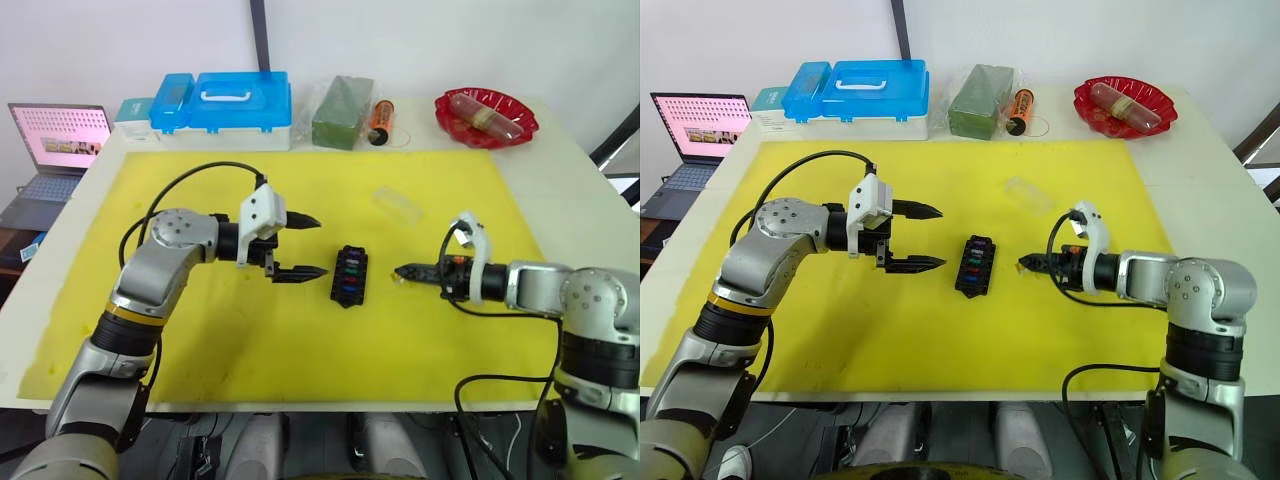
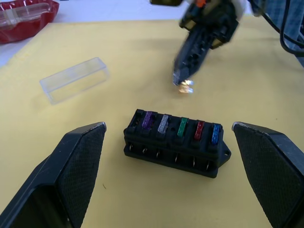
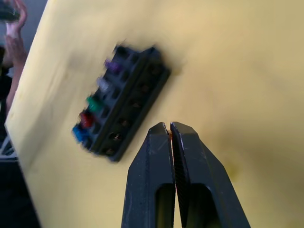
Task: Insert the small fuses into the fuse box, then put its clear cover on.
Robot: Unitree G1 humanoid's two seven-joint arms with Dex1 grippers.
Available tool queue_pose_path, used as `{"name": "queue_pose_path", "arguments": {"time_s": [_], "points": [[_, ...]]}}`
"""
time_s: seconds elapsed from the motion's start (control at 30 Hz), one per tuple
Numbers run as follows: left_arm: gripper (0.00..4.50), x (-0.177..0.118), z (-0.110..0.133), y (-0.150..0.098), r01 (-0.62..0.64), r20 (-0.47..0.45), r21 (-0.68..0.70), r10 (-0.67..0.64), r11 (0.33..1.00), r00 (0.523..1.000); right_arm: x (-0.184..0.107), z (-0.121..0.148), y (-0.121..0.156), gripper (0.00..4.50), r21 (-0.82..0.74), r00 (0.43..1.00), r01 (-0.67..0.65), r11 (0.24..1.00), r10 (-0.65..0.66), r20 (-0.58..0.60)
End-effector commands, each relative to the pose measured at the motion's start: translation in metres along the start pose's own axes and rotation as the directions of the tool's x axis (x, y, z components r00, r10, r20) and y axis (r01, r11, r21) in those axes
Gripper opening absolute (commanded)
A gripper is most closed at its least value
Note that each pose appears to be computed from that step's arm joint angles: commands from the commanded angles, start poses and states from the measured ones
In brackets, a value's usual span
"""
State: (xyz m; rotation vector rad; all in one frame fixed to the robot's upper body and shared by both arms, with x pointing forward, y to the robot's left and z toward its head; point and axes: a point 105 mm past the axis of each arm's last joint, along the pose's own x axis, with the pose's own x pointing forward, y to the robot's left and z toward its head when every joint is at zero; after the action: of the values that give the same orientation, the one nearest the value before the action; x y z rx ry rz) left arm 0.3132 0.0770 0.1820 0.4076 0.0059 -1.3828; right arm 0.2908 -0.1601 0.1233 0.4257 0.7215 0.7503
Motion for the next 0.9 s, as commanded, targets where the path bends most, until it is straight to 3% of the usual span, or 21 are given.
{"name": "queue_pose_path", "arguments": {"time_s": [0.03, 0.33, 0.43, 0.57, 0.9], "points": [[4.5, -0.003, 0.009, 0.001, -0.012, 0.017, 0.036, 0.011, 0.999, 1.0, -0.004, -0.005, 0.003, 0.06, 0.014, 0.999, 0.006, 1.0, -0.007, 0.032], [4.5, -0.002, 0.009, 0.001, -0.002, 0.011, 0.038, 0.002, 0.999, 1.0, -0.004, -0.023, -0.003, 0.06, 0.052, 0.998, 0.051, 0.997, -0.053, 0.032], [4.5, -0.002, 0.009, 0.001, 0.001, 0.01, 0.04, -0.001, 0.999, 1.0, -0.009, -0.02, -0.003, 0.72, 0.027, 0.998, 0.054, 0.998, -0.055, 0.025], [4.5, -0.001, 0.009, 0.001, 0.003, 0.011, 0.042, -0.004, 0.999, 1.0, -0.017, -0.014, -0.002, 2.03, -0.013, 0.999, 0.044, 0.999, -0.044, 0.002], [4.5, 0.001, 0.009, 0.002, 0.003, 0.017, 0.042, -0.004, 0.999, 1.0, -0.023, 0.007, -0.001, 2.03, -0.224, 0.994, -0.051, 0.973, 0.027, -0.107]]}}
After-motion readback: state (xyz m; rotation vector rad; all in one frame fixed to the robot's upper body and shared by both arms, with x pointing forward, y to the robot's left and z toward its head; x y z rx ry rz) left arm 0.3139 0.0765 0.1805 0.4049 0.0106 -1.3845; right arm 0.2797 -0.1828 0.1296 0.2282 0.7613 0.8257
